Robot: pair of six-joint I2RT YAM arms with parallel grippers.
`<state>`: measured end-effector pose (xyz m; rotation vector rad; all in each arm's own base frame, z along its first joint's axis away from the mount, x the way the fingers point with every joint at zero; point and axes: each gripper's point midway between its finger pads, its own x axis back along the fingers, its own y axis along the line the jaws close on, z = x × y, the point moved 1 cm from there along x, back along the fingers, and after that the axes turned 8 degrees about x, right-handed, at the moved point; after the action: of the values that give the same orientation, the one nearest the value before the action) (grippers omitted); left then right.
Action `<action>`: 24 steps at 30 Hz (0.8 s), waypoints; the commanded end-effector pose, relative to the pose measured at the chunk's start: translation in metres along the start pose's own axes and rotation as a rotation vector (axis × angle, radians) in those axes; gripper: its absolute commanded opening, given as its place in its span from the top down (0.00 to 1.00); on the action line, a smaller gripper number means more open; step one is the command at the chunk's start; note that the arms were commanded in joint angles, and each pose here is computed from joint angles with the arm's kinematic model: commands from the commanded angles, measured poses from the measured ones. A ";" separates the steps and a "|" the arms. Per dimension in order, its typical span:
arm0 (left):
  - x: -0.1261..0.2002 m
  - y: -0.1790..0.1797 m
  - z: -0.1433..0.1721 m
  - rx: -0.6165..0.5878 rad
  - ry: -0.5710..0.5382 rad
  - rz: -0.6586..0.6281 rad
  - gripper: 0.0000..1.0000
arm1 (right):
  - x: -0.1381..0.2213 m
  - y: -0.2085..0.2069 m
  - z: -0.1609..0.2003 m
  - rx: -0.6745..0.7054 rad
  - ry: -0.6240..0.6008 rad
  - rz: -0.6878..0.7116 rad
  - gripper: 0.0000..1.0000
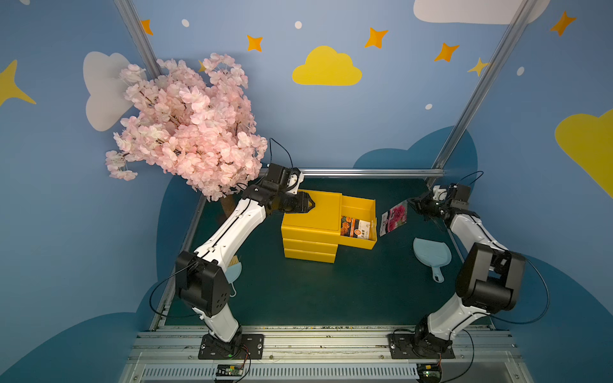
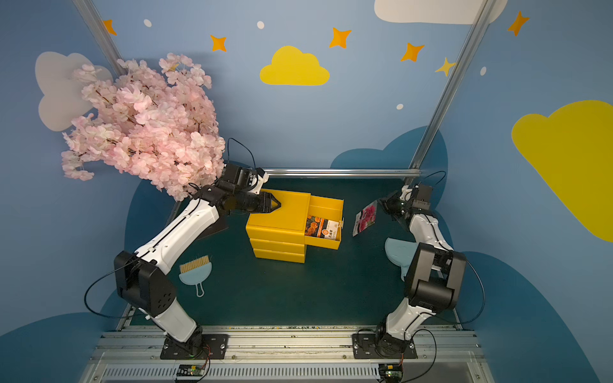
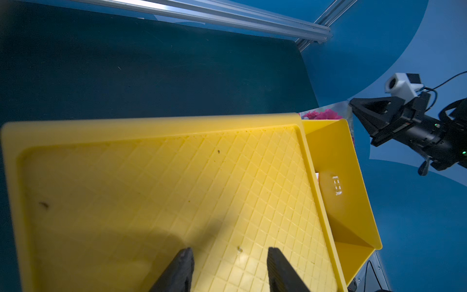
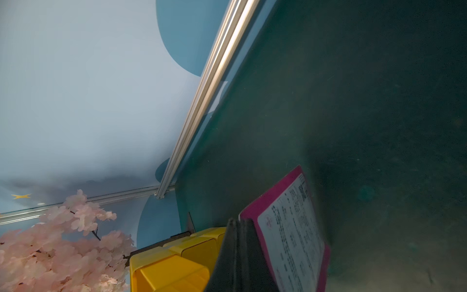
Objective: Take the seed bags out of the drawer
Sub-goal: Place the seed packet at the center of the board.
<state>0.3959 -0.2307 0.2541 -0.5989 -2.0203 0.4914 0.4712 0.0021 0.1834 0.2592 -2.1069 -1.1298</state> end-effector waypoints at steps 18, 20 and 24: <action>-0.027 0.037 0.051 0.099 0.200 -0.134 0.47 | -0.035 -0.091 0.029 0.182 0.174 0.378 1.00; -0.027 0.037 0.051 0.097 0.200 -0.136 0.47 | -0.035 -0.093 0.031 0.200 0.188 0.393 1.00; -0.026 0.037 0.052 0.095 0.200 -0.142 0.47 | -0.031 -0.088 0.031 0.236 0.188 0.418 0.86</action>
<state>0.3957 -0.2316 0.2535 -0.5890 -2.0237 0.4868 0.4604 -0.0146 0.0824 0.0389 -1.9964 -0.6752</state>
